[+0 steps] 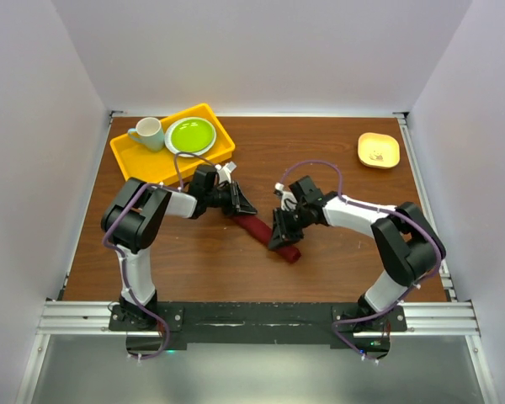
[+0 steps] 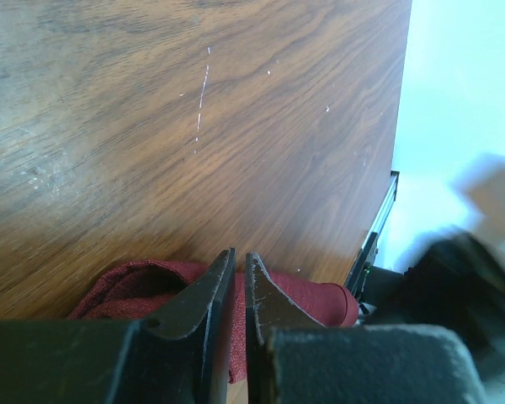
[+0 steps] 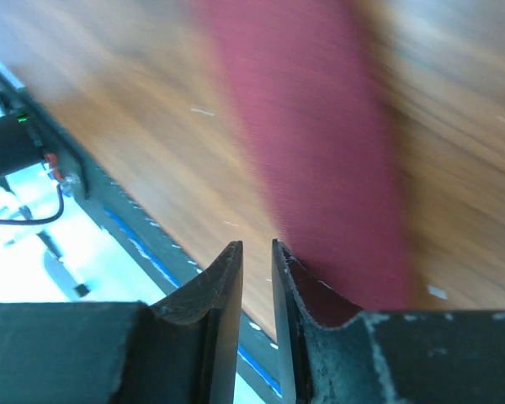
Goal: Fold the napkin, place the utensils inside, and roll it up
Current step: Roll the napkin with the utensil
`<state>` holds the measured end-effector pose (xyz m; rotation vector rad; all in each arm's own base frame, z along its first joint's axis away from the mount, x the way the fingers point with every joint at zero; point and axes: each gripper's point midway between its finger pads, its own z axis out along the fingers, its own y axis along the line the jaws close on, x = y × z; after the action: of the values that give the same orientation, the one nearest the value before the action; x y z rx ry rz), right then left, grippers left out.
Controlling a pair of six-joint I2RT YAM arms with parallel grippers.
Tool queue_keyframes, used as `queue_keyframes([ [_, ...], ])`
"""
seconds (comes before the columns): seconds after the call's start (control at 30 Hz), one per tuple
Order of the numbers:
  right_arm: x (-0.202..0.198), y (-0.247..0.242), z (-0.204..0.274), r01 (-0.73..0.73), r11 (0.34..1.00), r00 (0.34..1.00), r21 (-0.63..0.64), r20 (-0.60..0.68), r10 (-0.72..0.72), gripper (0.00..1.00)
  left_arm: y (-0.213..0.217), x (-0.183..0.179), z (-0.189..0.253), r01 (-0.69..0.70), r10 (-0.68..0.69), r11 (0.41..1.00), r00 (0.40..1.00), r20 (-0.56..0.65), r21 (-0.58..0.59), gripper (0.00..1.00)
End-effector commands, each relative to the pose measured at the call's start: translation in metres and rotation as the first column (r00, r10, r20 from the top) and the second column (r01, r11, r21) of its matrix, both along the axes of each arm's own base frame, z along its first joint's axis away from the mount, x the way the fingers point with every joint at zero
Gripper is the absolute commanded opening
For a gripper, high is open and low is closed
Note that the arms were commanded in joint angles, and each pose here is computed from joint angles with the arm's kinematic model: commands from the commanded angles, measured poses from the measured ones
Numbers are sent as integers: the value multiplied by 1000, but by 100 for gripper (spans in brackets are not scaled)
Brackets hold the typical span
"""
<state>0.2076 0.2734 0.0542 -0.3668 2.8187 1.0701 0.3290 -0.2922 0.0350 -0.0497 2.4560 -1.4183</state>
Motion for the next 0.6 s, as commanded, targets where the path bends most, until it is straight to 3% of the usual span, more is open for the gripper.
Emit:
queue_keyframes([
  [0.0,-10,-8,-17,-9,998,998,70,-62,14,24,8,5,6,-18,17,1000,999,46,24,15],
  [0.1,-20,-11,-20,-35,996,996,79,-79,41,25,7,7,8,-21,20,1000,998,52,23,15],
  [0.37,0,6,51,-63,982,998,176,23,60,31,4,14,30,-24,24,1000,997,74,1,17],
  [0.57,25,13,45,-8,983,1000,183,2,8,32,0,27,70,-34,36,999,990,133,-19,27],
])
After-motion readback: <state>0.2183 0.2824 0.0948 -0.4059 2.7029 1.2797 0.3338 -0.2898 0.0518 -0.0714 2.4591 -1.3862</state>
